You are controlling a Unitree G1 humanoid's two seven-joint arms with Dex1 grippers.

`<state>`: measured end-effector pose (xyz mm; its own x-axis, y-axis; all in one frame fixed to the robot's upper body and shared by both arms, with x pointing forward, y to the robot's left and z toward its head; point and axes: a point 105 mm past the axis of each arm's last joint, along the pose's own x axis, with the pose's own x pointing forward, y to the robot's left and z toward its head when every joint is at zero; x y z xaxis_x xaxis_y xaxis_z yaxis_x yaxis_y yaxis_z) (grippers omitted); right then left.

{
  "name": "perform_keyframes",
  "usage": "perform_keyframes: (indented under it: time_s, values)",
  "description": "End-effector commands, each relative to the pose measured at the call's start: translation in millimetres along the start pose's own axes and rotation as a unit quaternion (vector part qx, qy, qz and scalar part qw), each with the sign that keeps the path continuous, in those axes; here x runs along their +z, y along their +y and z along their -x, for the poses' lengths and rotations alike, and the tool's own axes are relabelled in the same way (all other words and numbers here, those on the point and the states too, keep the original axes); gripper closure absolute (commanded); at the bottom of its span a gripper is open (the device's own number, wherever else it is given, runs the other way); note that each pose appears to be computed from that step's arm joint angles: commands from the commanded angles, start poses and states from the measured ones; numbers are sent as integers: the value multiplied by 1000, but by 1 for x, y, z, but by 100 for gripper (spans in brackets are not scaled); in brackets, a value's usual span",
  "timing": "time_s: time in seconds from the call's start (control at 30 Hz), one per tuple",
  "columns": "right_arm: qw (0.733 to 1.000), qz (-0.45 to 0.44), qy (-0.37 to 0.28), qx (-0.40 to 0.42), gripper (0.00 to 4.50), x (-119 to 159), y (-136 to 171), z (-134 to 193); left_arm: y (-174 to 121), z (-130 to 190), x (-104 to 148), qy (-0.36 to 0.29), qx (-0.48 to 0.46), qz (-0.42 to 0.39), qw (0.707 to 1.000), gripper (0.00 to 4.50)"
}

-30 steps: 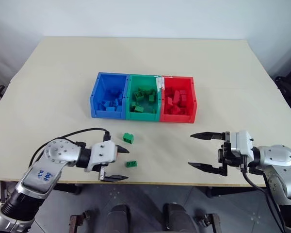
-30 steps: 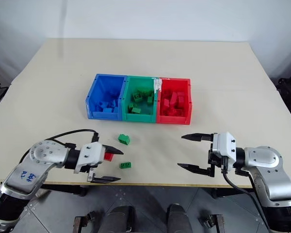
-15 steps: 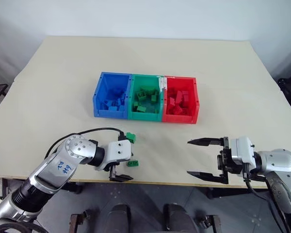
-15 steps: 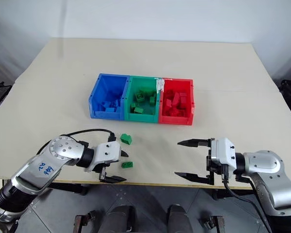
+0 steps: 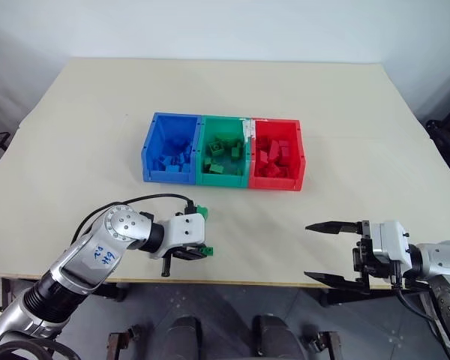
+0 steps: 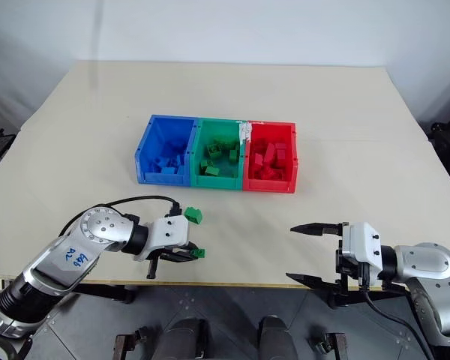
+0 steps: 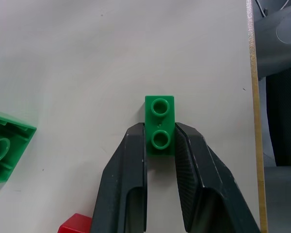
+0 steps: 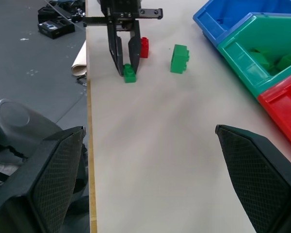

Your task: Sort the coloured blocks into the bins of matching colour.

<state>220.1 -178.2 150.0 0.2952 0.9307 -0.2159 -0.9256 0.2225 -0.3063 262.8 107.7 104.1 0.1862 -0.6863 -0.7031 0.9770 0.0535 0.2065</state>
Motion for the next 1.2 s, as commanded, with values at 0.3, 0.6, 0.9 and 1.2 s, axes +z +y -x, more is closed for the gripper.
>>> perform_keyframes:
  time_s: [0.3, 0.6, 0.9, 1.2]
  values:
    - [983, 1, -47, -177, 0, 19, -24, 19, 49, 27, 71, -242, 128, -33, 961, 406]
    - [967, -15, -54, -247, 0, 15, -29, 24, 149, 33, 81, -262, 330, 8, 907, 406]
    - [960, -12, -65, -273, 0, 18, -38, 25, 151, 29, 91, -326, 263, 31, 908, 274]
    - [973, 4, -77, -218, 0, 23, -48, 9, 123, 76, 53, -319, 294, -6, 901, 117]
